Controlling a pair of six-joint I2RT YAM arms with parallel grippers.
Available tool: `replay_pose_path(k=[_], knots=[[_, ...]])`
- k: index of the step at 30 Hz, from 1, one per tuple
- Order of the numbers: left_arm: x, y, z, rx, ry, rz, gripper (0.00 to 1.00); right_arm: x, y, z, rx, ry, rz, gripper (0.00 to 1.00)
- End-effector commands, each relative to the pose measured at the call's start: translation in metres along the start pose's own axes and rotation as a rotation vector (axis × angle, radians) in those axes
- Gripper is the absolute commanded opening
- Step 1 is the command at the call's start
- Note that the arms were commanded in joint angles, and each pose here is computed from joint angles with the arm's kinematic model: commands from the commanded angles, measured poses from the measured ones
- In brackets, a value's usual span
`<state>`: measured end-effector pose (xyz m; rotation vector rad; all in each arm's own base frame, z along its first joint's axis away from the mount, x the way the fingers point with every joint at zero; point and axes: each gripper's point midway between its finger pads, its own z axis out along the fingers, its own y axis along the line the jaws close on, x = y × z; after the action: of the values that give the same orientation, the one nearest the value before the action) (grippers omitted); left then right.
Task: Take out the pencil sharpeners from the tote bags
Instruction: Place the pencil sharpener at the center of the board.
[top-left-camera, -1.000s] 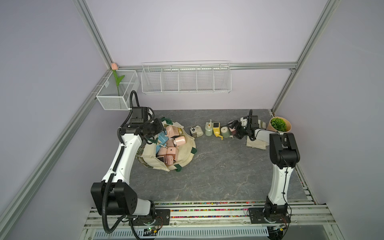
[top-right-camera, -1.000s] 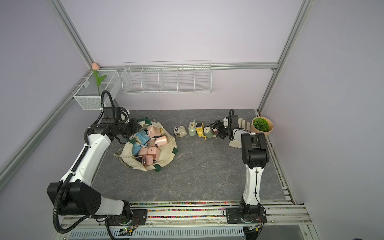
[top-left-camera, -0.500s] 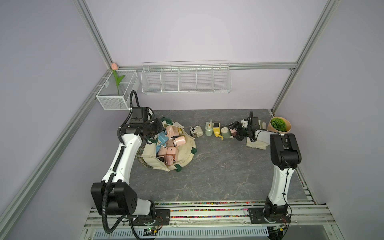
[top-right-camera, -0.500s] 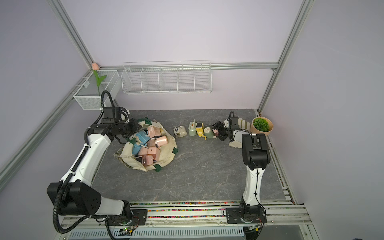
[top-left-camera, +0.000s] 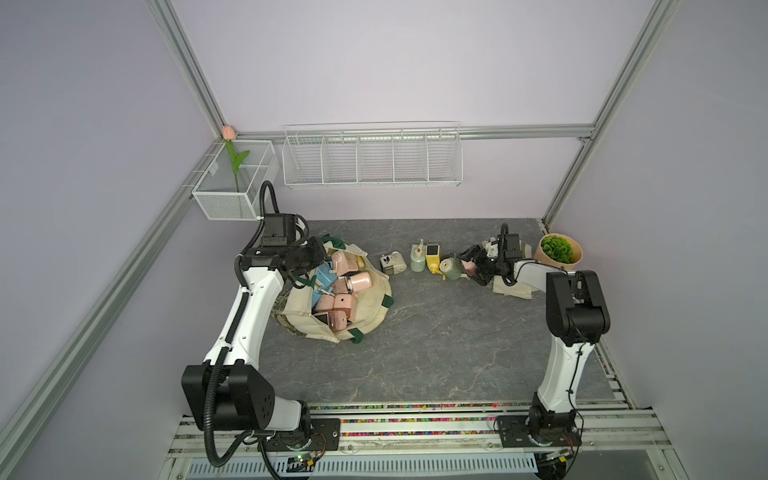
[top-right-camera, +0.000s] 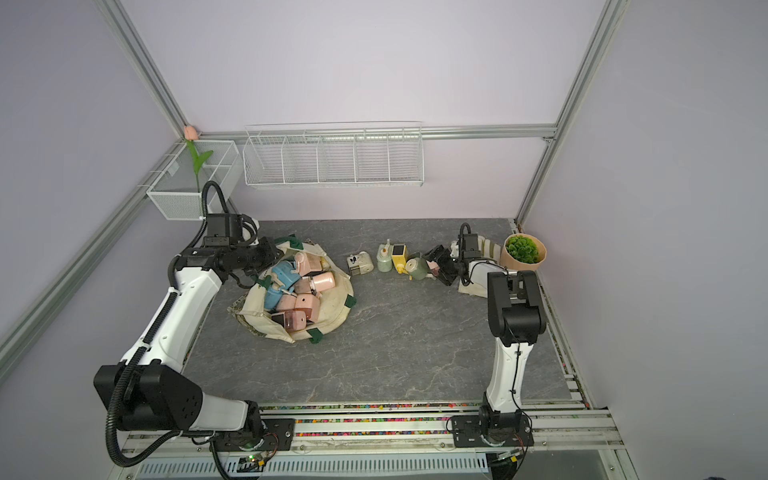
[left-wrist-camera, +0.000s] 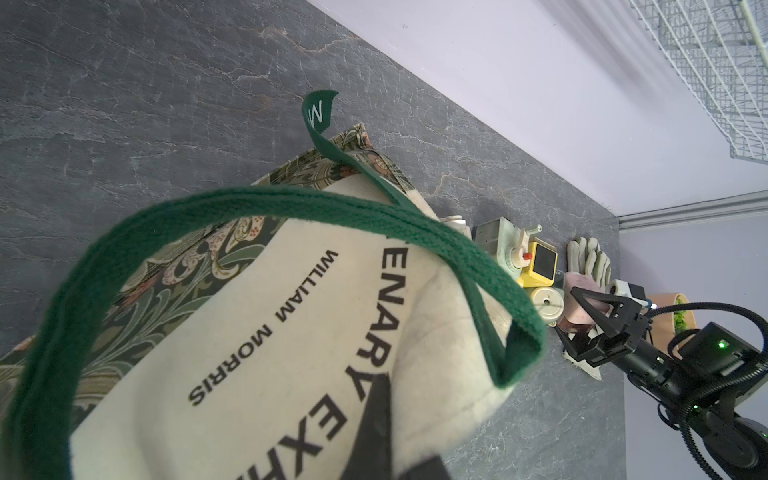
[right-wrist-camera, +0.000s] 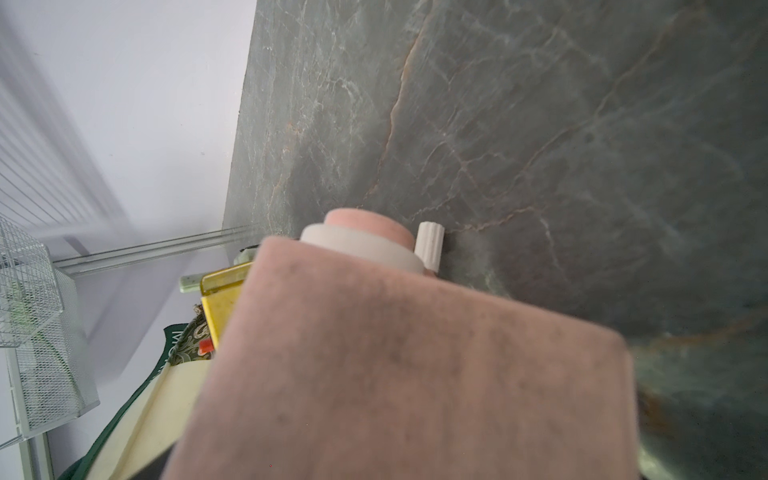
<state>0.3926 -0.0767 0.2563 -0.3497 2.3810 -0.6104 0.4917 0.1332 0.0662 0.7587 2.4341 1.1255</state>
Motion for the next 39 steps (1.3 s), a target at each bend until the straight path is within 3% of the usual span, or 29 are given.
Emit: replay_pose_path(k=[1, 15, 25, 33, 39], knots=[[0.004, -0.005, -0.008, 0.024, 0.008, 0.001, 0.0, 0.003, 0.012, -0.016, -0.011, -0.013, -0.029, 0.9], [0.004, -0.004, -0.007, 0.02, 0.009, 0.002, 0.0, 0.001, 0.02, -0.018, 0.046, -0.046, -0.118, 0.9], [0.004, -0.005, -0.006, 0.021, 0.011, 0.001, 0.0, -0.005, 0.014, -0.011, 0.365, -0.08, -0.365, 0.9], [0.004, -0.005, -0.006, 0.021, 0.01, 0.002, 0.0, 0.005, 0.015, 0.01, 0.333, -0.034, -0.396, 0.9], [0.004, -0.005, -0.007, 0.022, 0.011, 0.002, 0.0, 0.006, 0.024, 0.0, 0.284, -0.049, -0.4, 0.9]])
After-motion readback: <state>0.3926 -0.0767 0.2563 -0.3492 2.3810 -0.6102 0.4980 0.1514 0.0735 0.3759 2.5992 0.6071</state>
